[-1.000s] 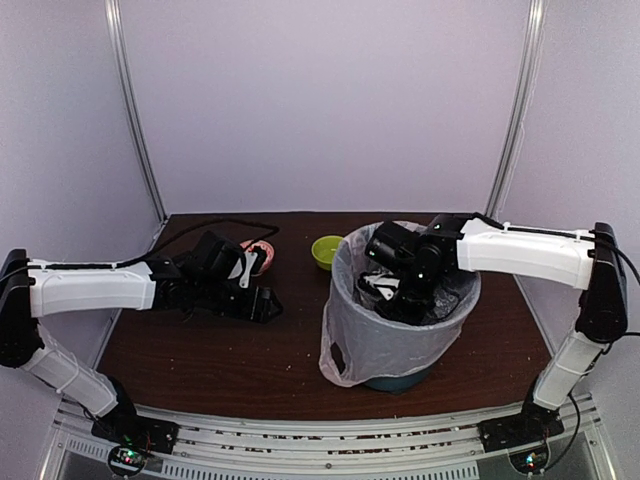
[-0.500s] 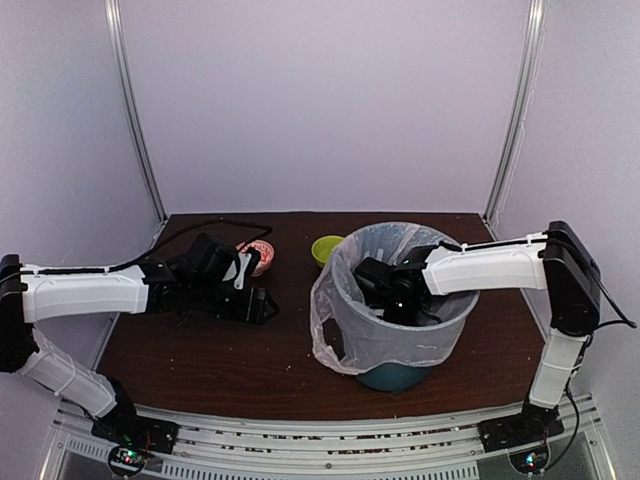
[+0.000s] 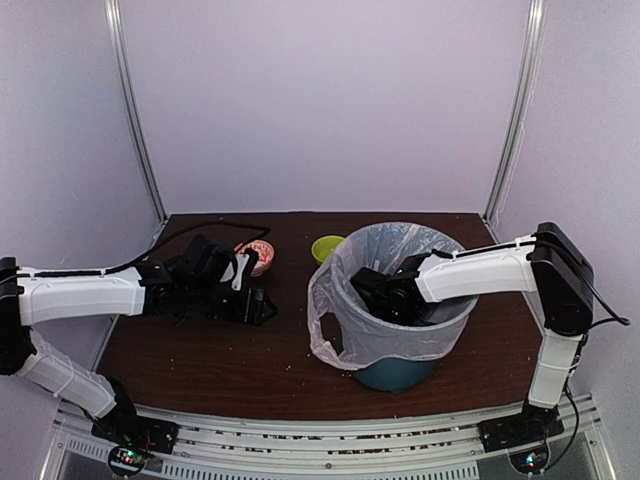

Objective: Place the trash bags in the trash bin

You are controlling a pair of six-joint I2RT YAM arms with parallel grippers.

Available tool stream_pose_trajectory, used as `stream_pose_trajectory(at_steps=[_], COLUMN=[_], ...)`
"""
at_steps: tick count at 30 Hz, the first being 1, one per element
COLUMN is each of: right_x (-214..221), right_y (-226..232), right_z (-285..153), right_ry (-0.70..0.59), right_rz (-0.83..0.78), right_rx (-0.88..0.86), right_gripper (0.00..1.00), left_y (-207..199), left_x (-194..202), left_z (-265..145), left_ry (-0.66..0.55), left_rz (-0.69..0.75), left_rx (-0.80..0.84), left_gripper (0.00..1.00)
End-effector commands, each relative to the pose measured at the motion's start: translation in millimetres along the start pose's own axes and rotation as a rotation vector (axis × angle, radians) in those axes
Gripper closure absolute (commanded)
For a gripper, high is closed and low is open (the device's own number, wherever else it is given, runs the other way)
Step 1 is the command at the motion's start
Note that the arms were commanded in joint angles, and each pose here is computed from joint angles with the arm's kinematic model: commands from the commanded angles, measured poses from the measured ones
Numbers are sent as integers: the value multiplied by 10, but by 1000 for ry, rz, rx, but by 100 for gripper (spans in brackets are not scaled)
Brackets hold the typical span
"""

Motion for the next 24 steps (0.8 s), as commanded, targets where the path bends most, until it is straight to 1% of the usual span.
stream_pose_trajectory(at_steps=[1,7,11,15,18,24], right_x=[72,167,28,-69,-74,-11], right_y=[9,10,1,11,28,31], right_z=[189,310,30,-311,-490,-675], right_ry=[39,64,-2,-74,-117,-143], right_rz=[-7,-2,0,19,36,55], right_rx=[-7,-20,14,37,43,57], right_gripper=[100,100,100,100,100,99], left_y=[-255,-591,-844,-1015,-1085,-1188], left_x=[-247,-416,-437,-426,-437,-472], left_z=[-176,-408,-535,-559,-520,-360], left_ry=[-103,-181,-187,-167,-152,-130], left_rz=[47,117,172,211,223,227], left_rx=[113,276,417,513,538,564], left_gripper=[32,31,31,31,31,32])
Point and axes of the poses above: each gripper's point midway between its finger pads, its own z axis out along the fingers, its own y axis along the line the jaws close on, x = y × z, the point moved 2 cm from there along -z, back along the fingers, and after that the axes turned 13 degrees about -z, right-handed, at the moved point
